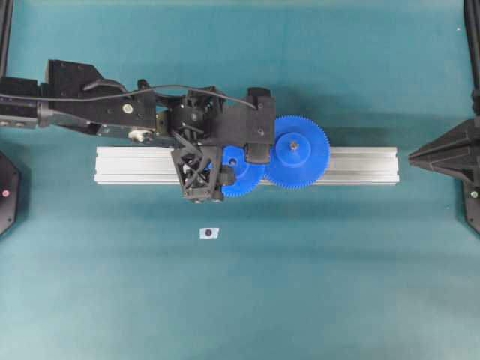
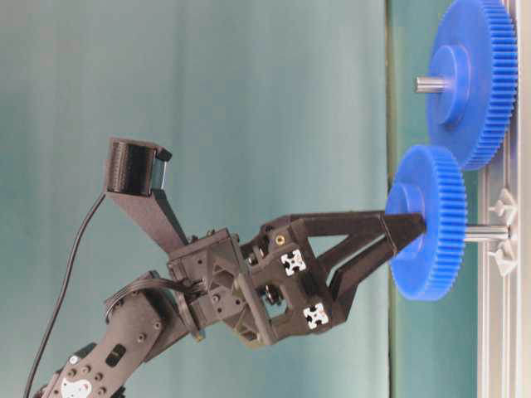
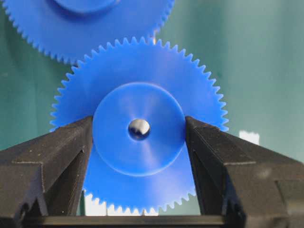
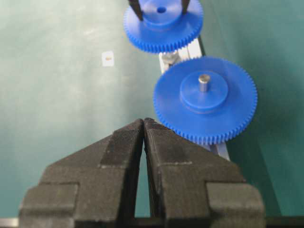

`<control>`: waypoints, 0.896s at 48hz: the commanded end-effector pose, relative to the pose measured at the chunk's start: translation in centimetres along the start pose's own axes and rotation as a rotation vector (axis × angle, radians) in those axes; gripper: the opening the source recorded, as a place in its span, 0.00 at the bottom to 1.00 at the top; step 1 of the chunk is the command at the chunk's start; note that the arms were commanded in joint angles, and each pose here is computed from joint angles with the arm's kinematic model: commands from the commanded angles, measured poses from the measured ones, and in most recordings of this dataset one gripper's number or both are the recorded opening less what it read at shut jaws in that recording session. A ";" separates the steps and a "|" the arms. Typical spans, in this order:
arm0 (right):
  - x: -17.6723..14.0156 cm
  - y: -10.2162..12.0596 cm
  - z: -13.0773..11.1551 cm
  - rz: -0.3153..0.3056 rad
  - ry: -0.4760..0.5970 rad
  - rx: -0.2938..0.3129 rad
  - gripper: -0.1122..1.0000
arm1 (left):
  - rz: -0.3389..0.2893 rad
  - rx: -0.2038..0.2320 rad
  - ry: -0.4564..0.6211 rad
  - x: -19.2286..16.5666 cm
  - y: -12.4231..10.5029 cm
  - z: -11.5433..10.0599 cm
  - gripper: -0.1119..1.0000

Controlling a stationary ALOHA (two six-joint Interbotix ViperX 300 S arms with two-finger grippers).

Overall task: Find the location of the shaft and insert the small gear.
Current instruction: 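Align the gear bore with the shaft and push it on, meshing teeth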

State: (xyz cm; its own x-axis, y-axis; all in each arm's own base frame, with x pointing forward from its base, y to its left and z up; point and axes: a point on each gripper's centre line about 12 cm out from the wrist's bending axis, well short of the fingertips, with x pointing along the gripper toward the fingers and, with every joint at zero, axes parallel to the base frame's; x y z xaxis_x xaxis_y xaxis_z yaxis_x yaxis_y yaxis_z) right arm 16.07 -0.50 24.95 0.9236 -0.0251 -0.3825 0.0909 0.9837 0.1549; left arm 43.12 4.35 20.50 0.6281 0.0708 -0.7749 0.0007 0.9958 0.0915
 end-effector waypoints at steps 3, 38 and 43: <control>0.0 0.0 0.3 -0.002 -0.007 0.007 0.22 | 0.013 -0.003 -0.012 -0.7 0.7 0.6 0.68; 0.0 -0.1 0.3 -0.006 -0.010 0.009 0.22 | 0.007 0.017 0.085 -1.4 1.0 -0.7 0.68; 0.0 -0.1 0.4 -0.006 -0.012 0.009 0.22 | 0.007 0.017 0.090 -1.3 1.0 -0.9 0.68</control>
State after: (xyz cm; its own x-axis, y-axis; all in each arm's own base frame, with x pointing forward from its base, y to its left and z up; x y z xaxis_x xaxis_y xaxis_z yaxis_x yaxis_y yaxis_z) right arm 16.02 -0.57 24.87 0.9235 -0.0293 -0.3825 0.0948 0.9836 0.1535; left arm 41.71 5.09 19.76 0.5286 0.0746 -0.8456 0.0183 0.9949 0.0992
